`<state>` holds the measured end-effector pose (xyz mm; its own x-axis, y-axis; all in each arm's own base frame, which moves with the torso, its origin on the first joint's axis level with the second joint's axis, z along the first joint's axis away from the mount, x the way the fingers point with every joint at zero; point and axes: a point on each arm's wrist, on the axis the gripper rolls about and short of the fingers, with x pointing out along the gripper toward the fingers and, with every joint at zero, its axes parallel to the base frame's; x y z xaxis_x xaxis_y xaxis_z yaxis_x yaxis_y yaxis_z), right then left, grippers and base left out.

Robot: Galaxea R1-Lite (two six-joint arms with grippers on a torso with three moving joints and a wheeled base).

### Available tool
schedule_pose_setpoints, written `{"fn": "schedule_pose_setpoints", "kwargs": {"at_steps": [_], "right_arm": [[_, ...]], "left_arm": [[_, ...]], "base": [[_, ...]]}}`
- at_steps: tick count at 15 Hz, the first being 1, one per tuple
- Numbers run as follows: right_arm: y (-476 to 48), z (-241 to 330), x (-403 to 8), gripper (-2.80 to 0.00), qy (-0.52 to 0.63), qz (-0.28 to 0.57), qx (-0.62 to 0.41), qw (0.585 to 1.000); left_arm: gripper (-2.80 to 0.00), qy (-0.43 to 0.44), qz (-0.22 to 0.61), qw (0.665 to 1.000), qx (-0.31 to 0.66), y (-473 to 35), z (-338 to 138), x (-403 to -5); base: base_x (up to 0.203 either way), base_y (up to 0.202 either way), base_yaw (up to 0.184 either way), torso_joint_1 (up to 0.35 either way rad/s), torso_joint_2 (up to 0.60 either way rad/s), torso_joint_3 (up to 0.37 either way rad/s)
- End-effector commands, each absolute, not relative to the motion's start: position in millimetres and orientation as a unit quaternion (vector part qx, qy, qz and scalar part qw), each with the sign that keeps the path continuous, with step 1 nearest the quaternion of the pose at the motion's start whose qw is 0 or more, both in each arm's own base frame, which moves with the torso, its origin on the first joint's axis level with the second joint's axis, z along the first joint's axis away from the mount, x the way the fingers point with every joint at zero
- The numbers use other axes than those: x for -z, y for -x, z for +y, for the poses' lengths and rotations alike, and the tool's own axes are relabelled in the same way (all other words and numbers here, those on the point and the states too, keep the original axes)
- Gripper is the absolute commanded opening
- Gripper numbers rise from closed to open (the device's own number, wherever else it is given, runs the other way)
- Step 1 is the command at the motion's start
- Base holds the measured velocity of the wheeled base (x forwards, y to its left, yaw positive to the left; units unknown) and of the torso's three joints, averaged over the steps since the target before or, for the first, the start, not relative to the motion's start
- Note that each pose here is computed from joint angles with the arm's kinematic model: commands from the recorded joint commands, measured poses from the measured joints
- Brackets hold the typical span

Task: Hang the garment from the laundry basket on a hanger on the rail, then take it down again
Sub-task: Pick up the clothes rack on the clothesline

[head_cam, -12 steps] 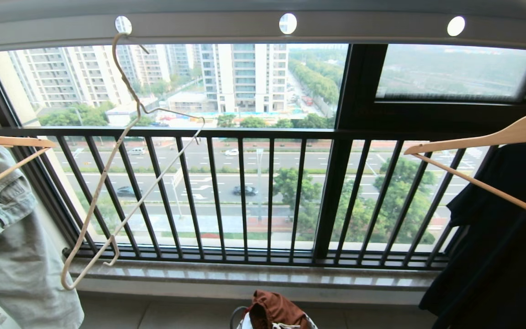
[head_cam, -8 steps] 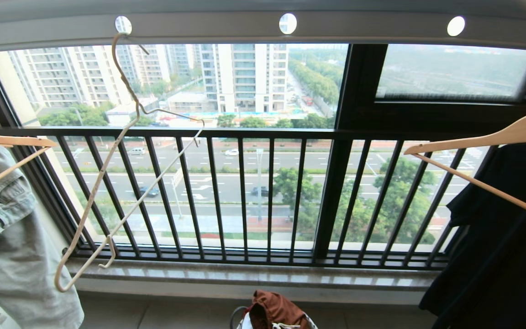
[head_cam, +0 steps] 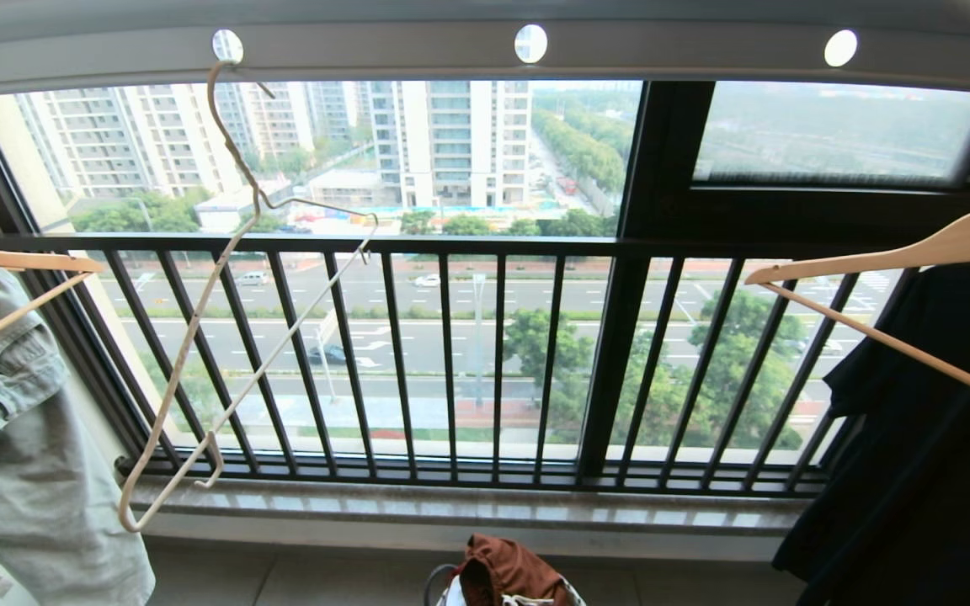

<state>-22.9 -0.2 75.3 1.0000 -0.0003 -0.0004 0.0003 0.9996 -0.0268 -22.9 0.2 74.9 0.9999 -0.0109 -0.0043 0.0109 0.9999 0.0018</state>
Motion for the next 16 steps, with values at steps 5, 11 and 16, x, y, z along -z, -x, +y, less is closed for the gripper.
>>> {"fn": "schedule_pose_setpoints", "kwargs": {"at_steps": [5, 11, 16], "right_arm": [[23, 0, -75, -2.8, 0.014, 0.001, 0.0, 1.0], [23, 0, -75, -2.8, 0.014, 0.001, 0.0, 1.0], [23, 0, -75, -2.8, 0.014, 0.001, 0.0, 1.0]], "left_arm": [[-2.8, -0.001, -0.026, 1.0, 0.007, 29, 0, -98], [-2.8, -0.001, 0.063, 0.997, 0.044, 3, -1, -185], [-2.8, 0.012, 0.137, 0.979, 0.151, -35, -7, -288]], "base": [[0.0, 0.0, 0.0, 0.0, 0.0, 0.0], [0.0, 0.0, 0.0, 0.0, 0.0, 0.0], [0.0, 0.0, 0.0, 0.0, 0.0, 0.0]]}}
